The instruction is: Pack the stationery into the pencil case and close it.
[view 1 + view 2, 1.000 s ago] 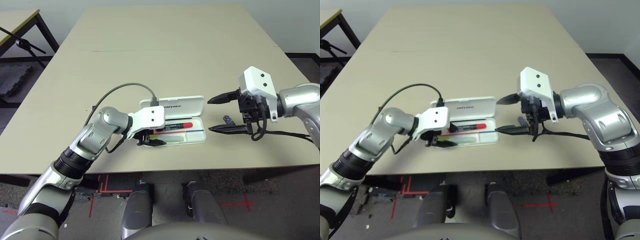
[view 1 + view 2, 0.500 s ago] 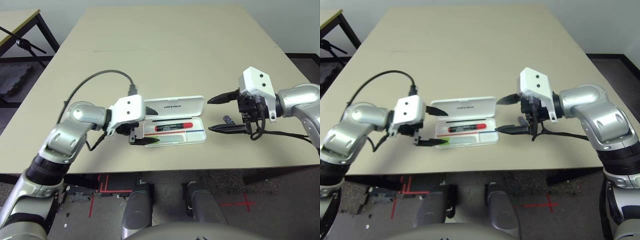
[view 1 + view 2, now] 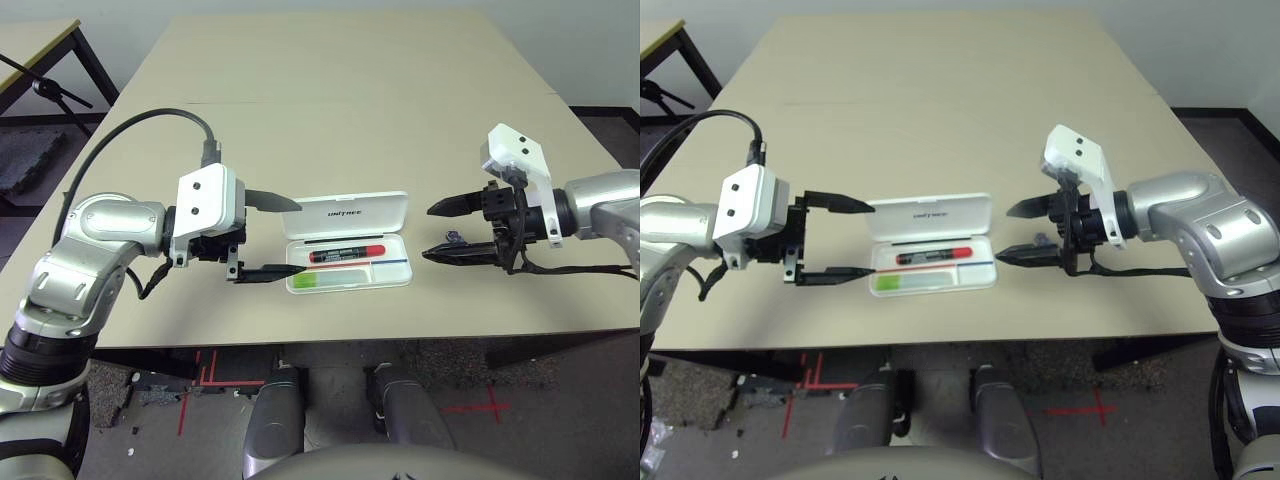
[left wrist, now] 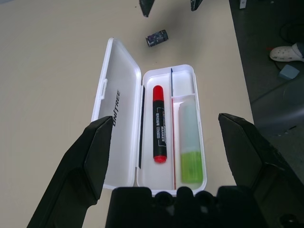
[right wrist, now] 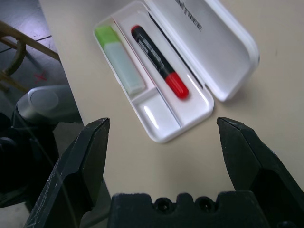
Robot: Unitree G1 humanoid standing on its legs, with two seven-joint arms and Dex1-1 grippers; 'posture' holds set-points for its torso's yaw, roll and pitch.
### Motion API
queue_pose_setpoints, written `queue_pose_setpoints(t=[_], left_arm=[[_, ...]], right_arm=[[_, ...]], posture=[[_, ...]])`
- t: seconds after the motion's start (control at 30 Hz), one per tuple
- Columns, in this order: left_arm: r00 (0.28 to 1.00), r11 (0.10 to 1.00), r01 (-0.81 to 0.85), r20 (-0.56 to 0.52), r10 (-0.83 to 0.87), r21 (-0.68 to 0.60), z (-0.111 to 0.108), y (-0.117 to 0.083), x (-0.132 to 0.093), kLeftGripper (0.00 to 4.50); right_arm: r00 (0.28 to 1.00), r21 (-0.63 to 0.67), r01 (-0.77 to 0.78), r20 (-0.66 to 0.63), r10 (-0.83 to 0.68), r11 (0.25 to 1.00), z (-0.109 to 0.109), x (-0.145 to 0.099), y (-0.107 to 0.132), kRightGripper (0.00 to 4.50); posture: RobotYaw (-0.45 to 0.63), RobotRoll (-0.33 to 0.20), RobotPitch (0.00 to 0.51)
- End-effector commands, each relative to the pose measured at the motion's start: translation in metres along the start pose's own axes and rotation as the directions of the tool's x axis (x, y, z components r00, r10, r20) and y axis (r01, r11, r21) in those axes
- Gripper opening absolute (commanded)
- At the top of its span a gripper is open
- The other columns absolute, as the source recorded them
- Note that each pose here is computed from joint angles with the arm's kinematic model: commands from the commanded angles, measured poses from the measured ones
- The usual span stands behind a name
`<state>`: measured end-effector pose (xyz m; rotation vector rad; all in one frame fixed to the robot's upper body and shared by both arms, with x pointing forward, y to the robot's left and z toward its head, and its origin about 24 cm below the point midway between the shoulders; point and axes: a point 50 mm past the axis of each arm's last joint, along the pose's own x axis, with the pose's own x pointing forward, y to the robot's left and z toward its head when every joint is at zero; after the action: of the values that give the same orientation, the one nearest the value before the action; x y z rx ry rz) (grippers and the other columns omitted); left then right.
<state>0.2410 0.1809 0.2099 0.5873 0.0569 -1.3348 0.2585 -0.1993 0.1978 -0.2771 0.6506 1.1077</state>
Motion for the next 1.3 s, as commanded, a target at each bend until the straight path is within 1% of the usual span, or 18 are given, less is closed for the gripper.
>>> queue_pose_setpoints(t=[0.03, 0.2, 0.27, 0.4, 0.57, 0.67, 0.77, 0.87, 1.03, 1.3], left_arm=[[1.000, 1.000, 0.007, 0.002, -0.007, 0.006, 0.001, -0.001, 0.002, 4.47], [1.000, 1.000, 0.009, -0.001, -0.009, 0.007, -0.001, 0.000, 0.005, 4.47], [1.000, 1.000, 0.010, -0.005, -0.010, 0.008, -0.002, 0.001, 0.006, 4.47], [1.000, 1.000, 0.014, -0.014, -0.014, 0.010, -0.003, 0.002, 0.009, 4.47], [1.000, 1.000, 0.018, -0.016, -0.018, 0.009, -0.004, 0.002, 0.011, 4.47], [1.000, 1.000, 0.018, -0.017, -0.018, 0.008, -0.004, 0.003, 0.011, 4.47], [1.000, 1.000, 0.019, -0.018, -0.019, 0.007, -0.004, 0.003, 0.012, 4.47], [1.000, 1.000, 0.019, -0.023, -0.019, 0.008, -0.004, 0.003, 0.011, 4.47], [0.999, 1.000, 0.019, -0.028, -0.019, 0.011, -0.003, 0.003, 0.012, 4.47], [0.999, 1.000, 0.019, -0.034, -0.018, 0.015, -0.002, 0.003, 0.012, 4.47]], right_arm=[[0.998, 0.077, 0.045, -0.058, -0.040, 0.996, -0.001, -0.006, 0.003, 4.50], [0.985, 0.118, 0.114, -0.139, -0.098, 0.986, -0.004, -0.010, 0.003, 4.50], [0.973, 0.129, 0.168, -0.181, -0.143, 0.977, -0.007, -0.010, 0.000, 4.50], [0.932, 0.164, 0.280, -0.284, -0.226, 0.946, -0.018, -0.008, -0.007, 4.50], [0.885, 0.186, 0.378, -0.362, -0.294, 0.907, -0.032, -0.002, -0.017, 4.50], [0.864, 0.175, 0.427, -0.369, -0.343, 0.887, -0.037, 0.006, -0.024, 4.50], [0.862, 0.185, 0.452, -0.344, -0.373, 0.873, -0.037, 0.014, -0.030, 4.50], [0.865, 0.192, 0.453, -0.333, -0.376, 0.871, -0.040, 0.024, -0.032, 4.50], [0.862, 0.181, 0.460, -0.327, -0.388, 0.869, -0.045, 0.034, -0.037, 4.50], [0.856, 0.148, 0.469, -0.321, -0.406, 0.871, -0.050, 0.043, -0.046, 4.50]], posture=[[0.03, 0.000, 0.117], [0.02, 0.000, 0.118], [0.01, 0.000, 0.118], [0.01, 0.000, 0.119], [0.00, 0.000, 0.120], [0.00, 0.000, 0.121], [0.01, 0.000, 0.121], [0.01, 0.000, 0.121], [0.02, 0.000, 0.122], [0.03, 0.000, 0.122]])
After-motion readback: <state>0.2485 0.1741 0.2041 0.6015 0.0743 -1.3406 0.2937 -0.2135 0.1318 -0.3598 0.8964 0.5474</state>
